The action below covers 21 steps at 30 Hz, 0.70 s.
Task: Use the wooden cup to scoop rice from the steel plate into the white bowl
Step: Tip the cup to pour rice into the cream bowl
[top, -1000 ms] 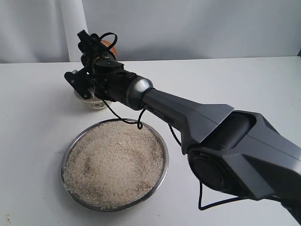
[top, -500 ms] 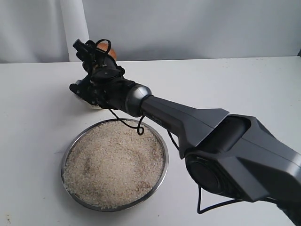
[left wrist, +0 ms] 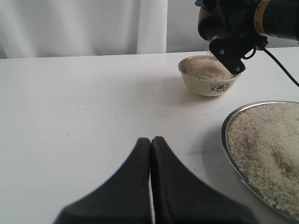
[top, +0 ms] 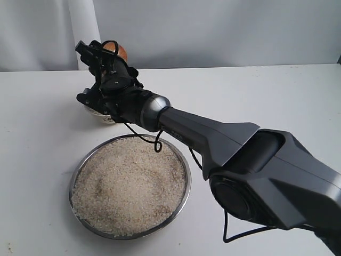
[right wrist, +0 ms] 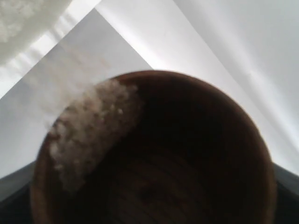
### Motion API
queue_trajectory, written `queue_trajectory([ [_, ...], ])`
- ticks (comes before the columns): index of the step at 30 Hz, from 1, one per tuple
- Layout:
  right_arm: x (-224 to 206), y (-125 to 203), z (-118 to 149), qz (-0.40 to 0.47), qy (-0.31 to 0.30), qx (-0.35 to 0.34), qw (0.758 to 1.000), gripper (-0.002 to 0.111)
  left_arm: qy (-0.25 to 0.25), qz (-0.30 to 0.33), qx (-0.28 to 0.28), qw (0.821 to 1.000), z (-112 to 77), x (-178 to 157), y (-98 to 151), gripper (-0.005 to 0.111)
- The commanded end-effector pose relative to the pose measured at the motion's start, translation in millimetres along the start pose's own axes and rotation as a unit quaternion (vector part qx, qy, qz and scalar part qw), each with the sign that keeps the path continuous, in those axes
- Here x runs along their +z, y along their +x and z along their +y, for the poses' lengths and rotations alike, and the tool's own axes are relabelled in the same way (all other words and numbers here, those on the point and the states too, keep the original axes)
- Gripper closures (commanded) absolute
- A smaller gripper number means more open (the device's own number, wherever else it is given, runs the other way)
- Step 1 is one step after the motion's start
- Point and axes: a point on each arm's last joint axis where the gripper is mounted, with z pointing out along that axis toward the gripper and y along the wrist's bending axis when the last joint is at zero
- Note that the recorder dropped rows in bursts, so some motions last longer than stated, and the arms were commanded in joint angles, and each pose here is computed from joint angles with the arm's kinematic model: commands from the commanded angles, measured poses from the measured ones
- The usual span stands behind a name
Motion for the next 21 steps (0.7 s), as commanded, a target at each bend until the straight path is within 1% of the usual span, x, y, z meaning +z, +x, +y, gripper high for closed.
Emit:
queue_trajectory([
  [1, -4, 9, -12, 0.010, 0.013, 0.009, 1.000, 0.108, 0.003, -0.008, 0.001, 1.000, -0.3, 0, -1, 0.107],
  [9, -5, 14, -13, 0.025, 0.009, 0.018, 0.999, 0.108, 0.003, -0.008, 0.001, 1.000, -0.3, 0, -1, 0.107],
  [12, -8, 23, -20, 0.046, 0.020, 0.020, 0.999, 0.108, 0.003, -0.008, 0.001, 1.000, -0.3, 0, -1, 0.107],
  [16, -13, 37, -33, 0.058, 0.040, 0.066, 0.995, 0.108, 0.003, -0.008, 0.001, 1.000, -0.3, 0, -1, 0.107],
  [19, -14, 39, -34, 0.052, 0.031, 0.093, 0.994, 0.108, 0.003, -0.008, 0.000, 1.000, -0.3, 0, -1, 0.107],
  [21, -14, 38, -32, 0.042, 0.016, 0.125, 0.991, 0.108, 0.003, -0.008, 0.000, 1.000, -0.3, 0, -1, 0.107],
])
